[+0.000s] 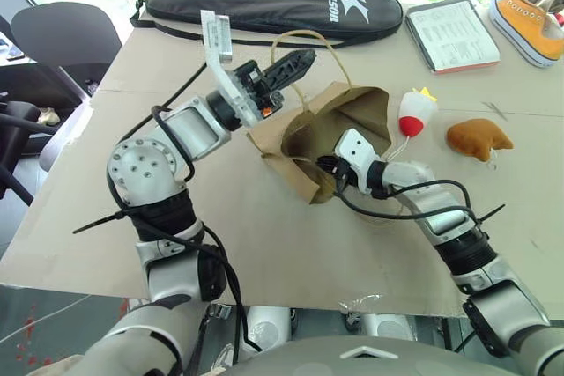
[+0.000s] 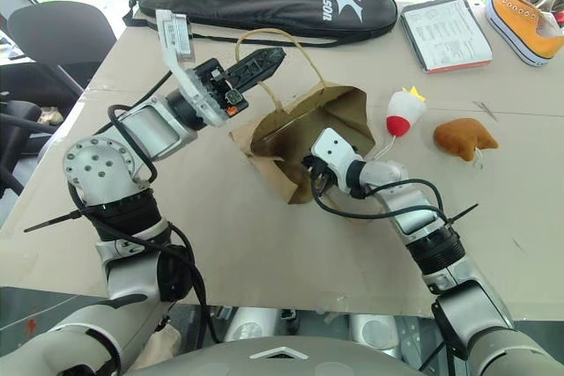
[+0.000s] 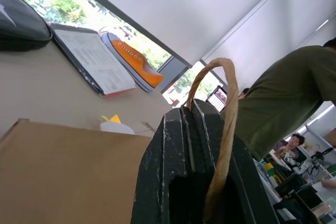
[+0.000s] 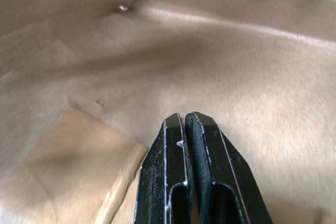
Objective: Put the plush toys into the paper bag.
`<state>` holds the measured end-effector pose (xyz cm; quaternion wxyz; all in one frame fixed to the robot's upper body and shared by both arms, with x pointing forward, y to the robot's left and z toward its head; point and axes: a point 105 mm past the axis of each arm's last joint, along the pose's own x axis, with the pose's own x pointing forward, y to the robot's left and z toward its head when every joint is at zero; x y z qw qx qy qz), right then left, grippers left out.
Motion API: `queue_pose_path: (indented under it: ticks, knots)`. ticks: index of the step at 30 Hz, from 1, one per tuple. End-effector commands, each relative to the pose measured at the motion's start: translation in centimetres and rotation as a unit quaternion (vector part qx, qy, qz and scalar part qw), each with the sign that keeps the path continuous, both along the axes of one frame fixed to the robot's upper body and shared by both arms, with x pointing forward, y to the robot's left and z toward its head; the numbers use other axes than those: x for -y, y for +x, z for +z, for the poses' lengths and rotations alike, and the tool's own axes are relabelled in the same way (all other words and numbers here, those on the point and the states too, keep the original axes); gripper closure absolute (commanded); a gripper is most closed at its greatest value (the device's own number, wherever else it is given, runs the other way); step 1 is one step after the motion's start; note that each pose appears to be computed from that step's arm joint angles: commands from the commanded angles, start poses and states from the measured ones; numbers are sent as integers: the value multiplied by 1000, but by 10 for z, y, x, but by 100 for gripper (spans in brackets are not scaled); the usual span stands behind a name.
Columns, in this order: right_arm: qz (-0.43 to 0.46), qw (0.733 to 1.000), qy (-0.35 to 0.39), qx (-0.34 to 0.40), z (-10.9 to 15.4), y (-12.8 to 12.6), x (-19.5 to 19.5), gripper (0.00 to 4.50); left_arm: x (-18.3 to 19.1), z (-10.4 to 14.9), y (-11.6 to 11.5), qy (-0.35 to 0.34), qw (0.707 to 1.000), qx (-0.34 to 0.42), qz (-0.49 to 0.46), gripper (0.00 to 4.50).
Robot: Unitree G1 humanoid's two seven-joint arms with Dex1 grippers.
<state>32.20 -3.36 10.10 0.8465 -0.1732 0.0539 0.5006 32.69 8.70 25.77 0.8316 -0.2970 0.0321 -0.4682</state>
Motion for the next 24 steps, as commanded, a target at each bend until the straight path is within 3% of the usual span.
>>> queue_pose_path:
  ticks: [1, 6, 9, 11, 13, 17, 24]
  knots:
    - [39, 992, 67, 96, 67, -14, -3, 447, 0, 7, -2, 13, 1000, 24, 9, 450]
    - [50, 979, 161, 116, 126, -31, 12, 447, -2, 3, 5, 30, 999, 23, 36, 450]
    - [39, 978, 166, 120, 144, -39, 30, 371, -5, 3, 9, 32, 998, 22, 52, 450]
    - [-1, 979, 164, 123, 154, -38, 52, 265, -12, 5, 11, 32, 997, 25, 66, 450]
    - [-65, 979, 144, 130, 156, -27, 74, 213, -18, 6, 12, 31, 996, 26, 77, 450]
    - [-309, 941, 51, 127, 131, 33, 133, 29, -20, 6, 13, 31, 995, 29, 86, 450]
    - [-442, 897, -28, 12, 79, 79, 157, 29, -16, 7, 12, 26, 995, 39, 88, 450]
